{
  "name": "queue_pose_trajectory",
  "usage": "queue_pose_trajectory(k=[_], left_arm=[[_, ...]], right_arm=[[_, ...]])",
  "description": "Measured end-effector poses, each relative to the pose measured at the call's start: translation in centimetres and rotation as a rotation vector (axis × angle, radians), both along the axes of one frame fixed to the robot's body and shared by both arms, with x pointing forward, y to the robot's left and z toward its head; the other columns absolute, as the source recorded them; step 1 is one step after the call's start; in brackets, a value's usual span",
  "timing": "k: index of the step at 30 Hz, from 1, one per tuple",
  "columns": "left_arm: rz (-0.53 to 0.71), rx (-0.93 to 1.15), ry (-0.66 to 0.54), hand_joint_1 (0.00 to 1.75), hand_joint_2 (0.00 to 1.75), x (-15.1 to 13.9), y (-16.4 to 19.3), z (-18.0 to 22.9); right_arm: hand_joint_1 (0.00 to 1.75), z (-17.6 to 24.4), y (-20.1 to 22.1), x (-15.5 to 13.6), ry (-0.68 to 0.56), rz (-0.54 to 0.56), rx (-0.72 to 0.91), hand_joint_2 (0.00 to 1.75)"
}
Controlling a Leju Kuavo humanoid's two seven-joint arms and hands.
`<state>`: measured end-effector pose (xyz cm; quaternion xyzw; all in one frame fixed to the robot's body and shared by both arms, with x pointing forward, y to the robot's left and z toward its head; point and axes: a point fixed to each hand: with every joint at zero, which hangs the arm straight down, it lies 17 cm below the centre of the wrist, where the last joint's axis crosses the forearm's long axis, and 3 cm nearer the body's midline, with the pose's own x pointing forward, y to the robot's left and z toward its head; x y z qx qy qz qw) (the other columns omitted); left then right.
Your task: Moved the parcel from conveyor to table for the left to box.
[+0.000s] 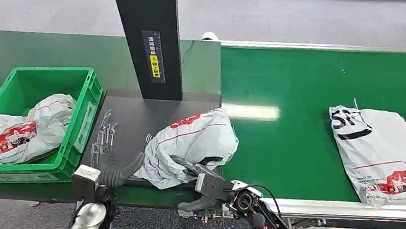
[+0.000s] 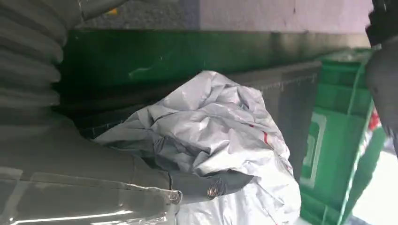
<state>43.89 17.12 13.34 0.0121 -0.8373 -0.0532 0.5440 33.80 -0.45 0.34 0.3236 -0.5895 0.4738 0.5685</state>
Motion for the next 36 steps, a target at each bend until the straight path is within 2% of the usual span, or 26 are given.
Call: queue_pose_trajectory(k=[4,14,24,26,28,30,32,36], left_arm=[[0.004,0.008,0.008,0.0,1.75,0.1,0.1,-0.1],[0.012,0.01,0.008,0.0,1.75,0.0,0.2,0.3],[0.019,0.009,0.011,0.0,1.75,-0.3,0.4,0.3],[0.029,0.012,0.014,0.0,1.75,-0.5,0.7,0.2],[0.043,0.012,0.017,0.0,1.75,-1.1,1.0,0.1],[0.046,0.014,0.018,0.0,1.75,-1.6,1.3,0.1],[0.044,0.014,0.017,0.0,1.75,-1.7,1.3,0.1],[0.032,0.012,0.013,0.0,1.75,-1.6,1.0,0.4]], right_arm=[[0.0,-0.1,0.1,-0.8,0.025,0.053,-0.009,1.75],[0.0,0.0,0.3,-2.0,0.077,0.105,0.006,1.75],[0.0,0.9,0.6,-2.3,0.096,0.069,0.083,1.75],[0.0,0.6,0.5,-0.7,-0.029,-0.016,0.041,1.75],[0.0,0.5,0.1,2.5,-0.271,-0.158,-0.07,1.75],[0.0,2.1,-0.6,5.1,-0.461,-0.283,-0.11,1.75],[0.0,3.7,-0.6,5.6,-0.524,-0.32,-0.089,1.75],[0.0,4.4,-0.1,4.7,-0.571,-0.305,-0.084,1.75]])
